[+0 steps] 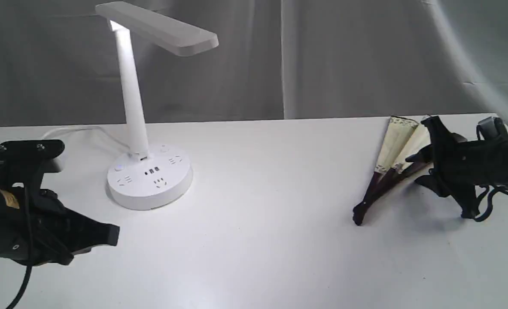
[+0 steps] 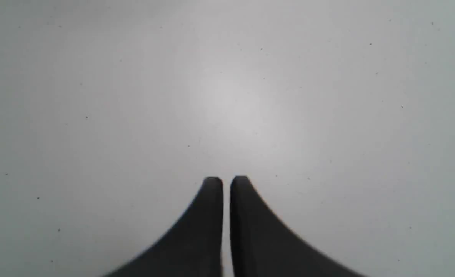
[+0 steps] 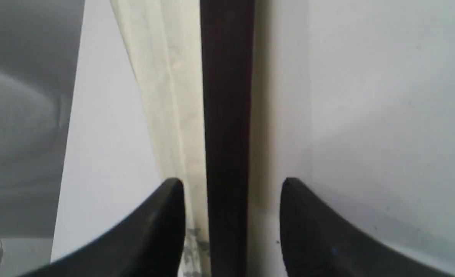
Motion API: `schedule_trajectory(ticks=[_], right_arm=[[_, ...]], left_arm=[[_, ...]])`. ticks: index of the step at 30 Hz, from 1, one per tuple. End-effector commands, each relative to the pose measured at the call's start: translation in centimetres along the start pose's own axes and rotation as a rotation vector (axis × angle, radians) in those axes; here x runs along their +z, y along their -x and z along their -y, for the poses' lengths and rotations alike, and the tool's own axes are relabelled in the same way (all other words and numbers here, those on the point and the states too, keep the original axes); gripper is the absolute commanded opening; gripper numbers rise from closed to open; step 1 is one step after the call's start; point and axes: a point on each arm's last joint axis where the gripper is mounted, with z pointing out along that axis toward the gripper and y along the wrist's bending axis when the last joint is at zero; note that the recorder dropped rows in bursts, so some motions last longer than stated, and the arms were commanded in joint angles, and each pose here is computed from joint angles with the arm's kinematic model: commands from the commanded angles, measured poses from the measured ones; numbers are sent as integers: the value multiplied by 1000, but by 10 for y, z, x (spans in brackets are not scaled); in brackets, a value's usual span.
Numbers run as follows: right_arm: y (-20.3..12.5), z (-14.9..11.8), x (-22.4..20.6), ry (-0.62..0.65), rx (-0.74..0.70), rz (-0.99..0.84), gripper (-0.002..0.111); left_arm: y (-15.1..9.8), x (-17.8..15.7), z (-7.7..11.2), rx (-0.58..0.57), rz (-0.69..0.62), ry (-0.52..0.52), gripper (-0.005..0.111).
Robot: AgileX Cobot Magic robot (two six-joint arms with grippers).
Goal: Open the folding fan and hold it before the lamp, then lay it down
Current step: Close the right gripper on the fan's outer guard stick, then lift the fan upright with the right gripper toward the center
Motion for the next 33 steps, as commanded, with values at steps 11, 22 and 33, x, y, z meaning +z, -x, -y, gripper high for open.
schedule_trajectory(ticks=[11,22,33], right_arm=[[-8,15,13,21,-26,-74,40],[-7,17,14,9,-27,-66,25],[-11,14,14,48,-46,-105,0]], left_arm=[[4,-1,3,0,31,-7,3],[4,-1,3,0,31,-7,3],[5,-1,3,0,41,-7,3]])
